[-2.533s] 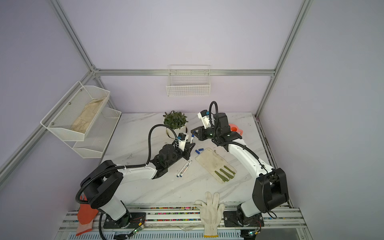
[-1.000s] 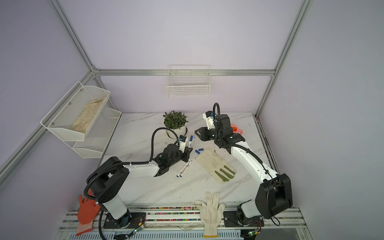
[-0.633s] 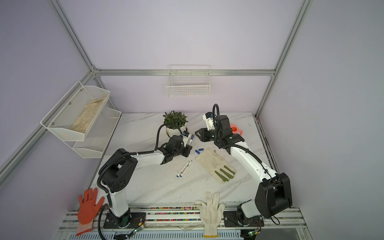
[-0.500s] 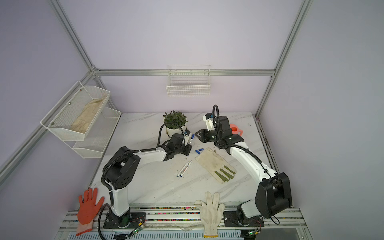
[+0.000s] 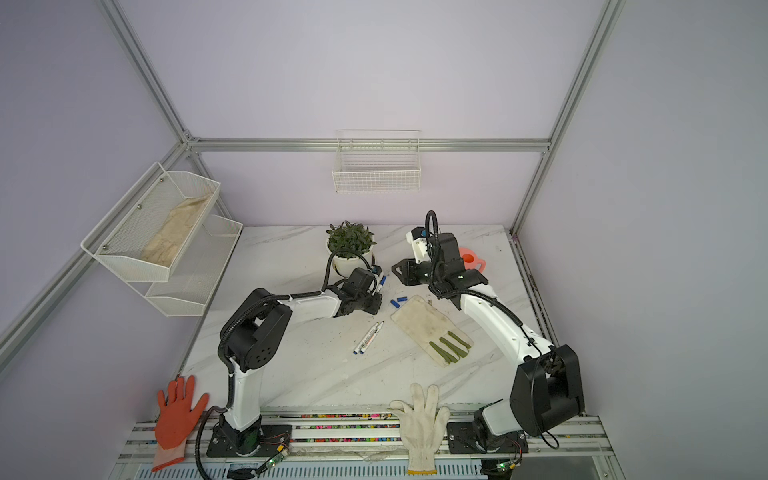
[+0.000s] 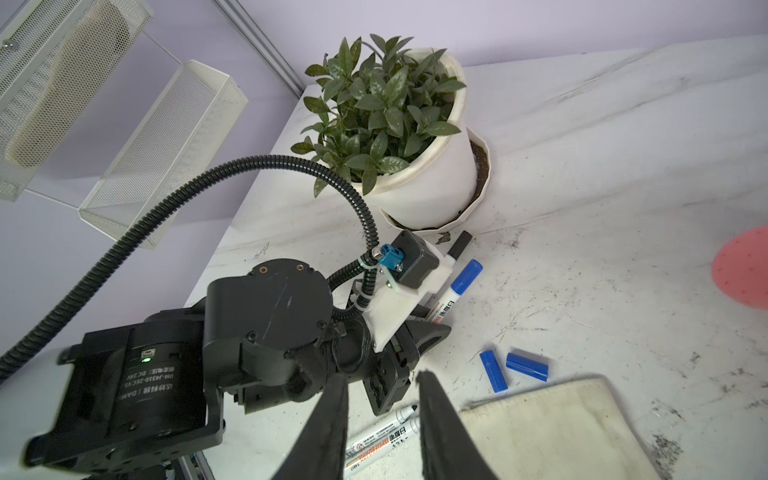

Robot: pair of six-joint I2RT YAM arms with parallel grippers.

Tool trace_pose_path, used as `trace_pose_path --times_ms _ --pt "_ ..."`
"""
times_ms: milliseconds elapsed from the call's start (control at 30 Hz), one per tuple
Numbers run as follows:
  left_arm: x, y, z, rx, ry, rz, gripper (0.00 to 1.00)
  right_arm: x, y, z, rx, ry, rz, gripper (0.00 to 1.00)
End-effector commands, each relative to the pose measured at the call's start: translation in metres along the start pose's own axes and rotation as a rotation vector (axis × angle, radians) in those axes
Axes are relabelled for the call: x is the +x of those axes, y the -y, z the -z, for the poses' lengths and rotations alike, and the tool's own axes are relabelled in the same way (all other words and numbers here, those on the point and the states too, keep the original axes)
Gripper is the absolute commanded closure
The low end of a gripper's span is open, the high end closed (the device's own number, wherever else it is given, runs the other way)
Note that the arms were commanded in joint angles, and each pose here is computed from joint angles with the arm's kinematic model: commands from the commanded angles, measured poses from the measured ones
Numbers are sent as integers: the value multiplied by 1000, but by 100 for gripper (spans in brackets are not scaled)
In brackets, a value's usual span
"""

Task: Insert the pens into the pen caps

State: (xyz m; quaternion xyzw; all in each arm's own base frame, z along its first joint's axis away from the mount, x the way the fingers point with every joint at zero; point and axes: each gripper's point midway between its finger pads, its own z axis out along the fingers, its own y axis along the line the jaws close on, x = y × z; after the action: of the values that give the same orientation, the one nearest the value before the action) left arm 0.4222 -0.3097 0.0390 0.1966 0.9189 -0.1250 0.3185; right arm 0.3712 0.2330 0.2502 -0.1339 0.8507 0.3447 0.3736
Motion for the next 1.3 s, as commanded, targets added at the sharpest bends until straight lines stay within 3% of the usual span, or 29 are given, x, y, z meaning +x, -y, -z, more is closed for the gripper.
trace_pose_path --times_ms 0,567,900,967,1267 --pt "-31 0 5 -19 40 21 79 -3 1 7 11 21 17 69" --pt "-31 -3 -1 -25 16 47 79 8 17 -5 46 -16 -27 70" --pt "-38 5 1 13 35 28 95 22 49 -46 115 -81 -169 70" --pt "-44 7 7 25 58 26 100 27 55 -52 128 -101 -180 70" --pt "-89 20 66 108 269 43 100 31 47 -65 50 -141 -176 67"
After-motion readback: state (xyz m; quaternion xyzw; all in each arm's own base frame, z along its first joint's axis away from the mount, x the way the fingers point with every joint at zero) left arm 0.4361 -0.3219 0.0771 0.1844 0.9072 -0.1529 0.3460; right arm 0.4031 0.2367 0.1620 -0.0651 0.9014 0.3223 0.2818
